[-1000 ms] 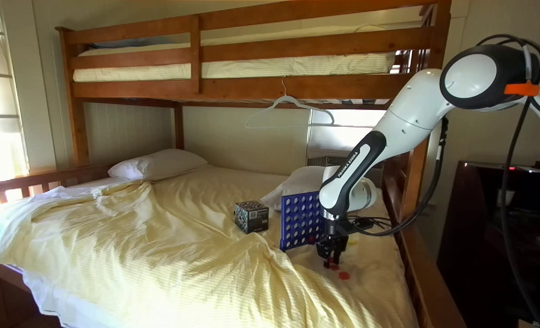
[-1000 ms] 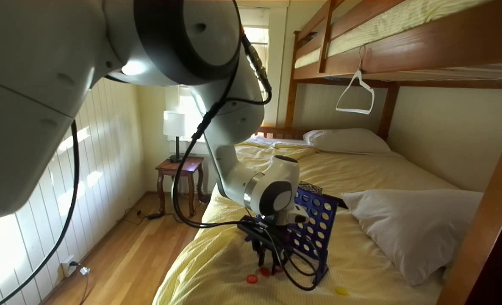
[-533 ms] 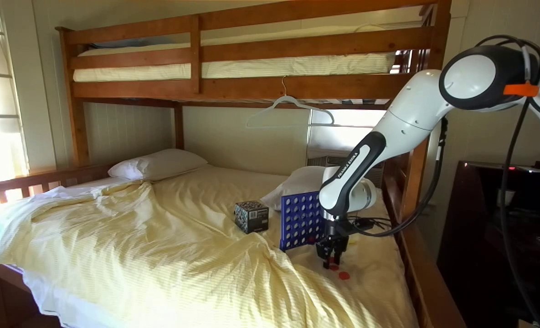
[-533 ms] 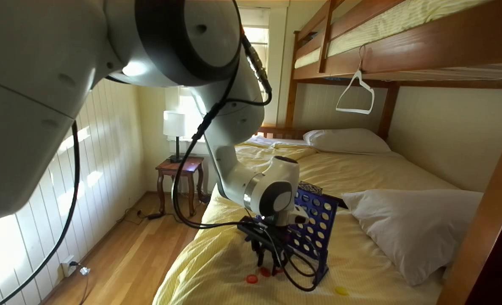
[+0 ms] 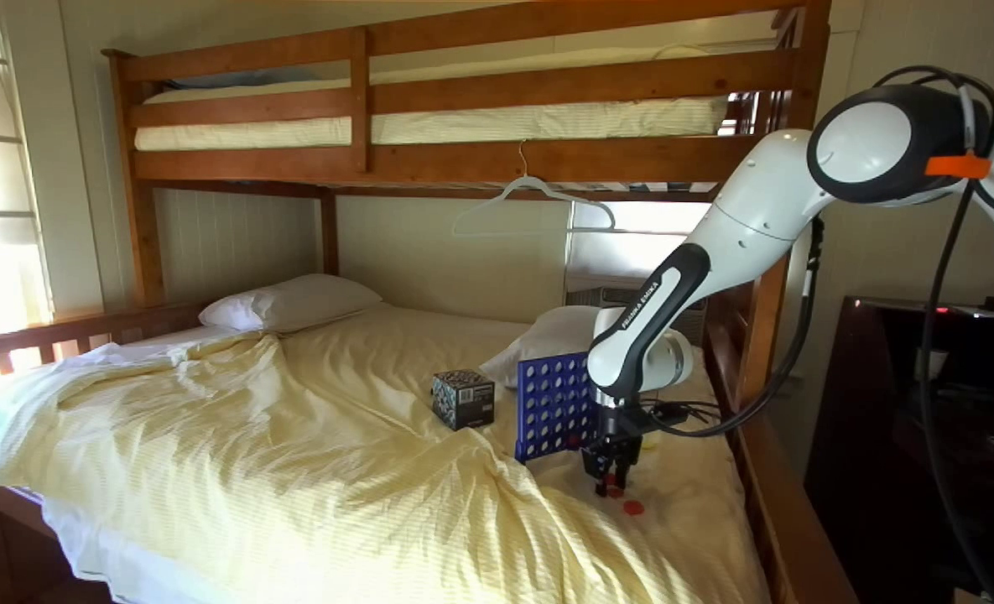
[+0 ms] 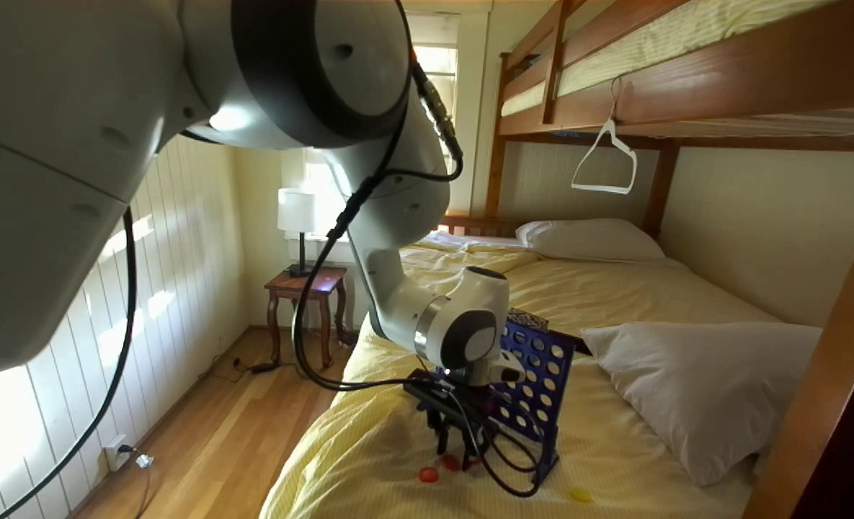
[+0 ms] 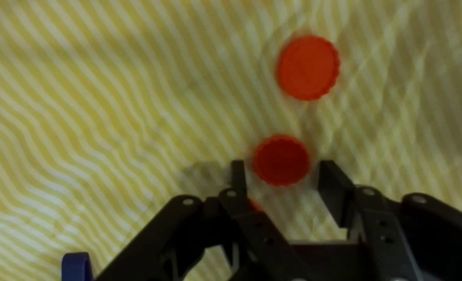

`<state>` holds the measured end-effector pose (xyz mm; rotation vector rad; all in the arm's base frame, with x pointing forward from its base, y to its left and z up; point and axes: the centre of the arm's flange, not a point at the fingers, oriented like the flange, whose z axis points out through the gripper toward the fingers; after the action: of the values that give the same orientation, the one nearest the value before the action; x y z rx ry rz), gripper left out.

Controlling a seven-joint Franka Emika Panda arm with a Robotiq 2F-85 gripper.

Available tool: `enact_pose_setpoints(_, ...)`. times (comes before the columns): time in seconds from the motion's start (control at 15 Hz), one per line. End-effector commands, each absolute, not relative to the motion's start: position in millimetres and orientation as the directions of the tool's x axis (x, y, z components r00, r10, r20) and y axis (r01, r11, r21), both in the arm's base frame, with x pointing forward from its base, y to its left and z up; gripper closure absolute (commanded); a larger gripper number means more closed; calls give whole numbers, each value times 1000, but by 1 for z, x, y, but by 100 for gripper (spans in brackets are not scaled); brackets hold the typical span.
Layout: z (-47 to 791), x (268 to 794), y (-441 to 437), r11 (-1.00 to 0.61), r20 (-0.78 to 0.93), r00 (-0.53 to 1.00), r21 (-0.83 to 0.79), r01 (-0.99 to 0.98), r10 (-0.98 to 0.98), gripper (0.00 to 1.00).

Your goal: Pick up the orange chip and put it into the connect four game

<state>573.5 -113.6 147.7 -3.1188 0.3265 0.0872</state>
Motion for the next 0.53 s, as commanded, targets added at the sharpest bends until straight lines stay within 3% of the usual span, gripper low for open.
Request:
enact_pose_setpoints(0.0,144,581,-115,-982,-70,979,-2,-190,-189,76)
enact_pose_setpoints(0.13,144,581,-115,-982,-71,979,-2,-190,-189,90)
enact_pose_setpoints(0.47,153,579,-116,-981,-56,979,-3,-196,-196,90)
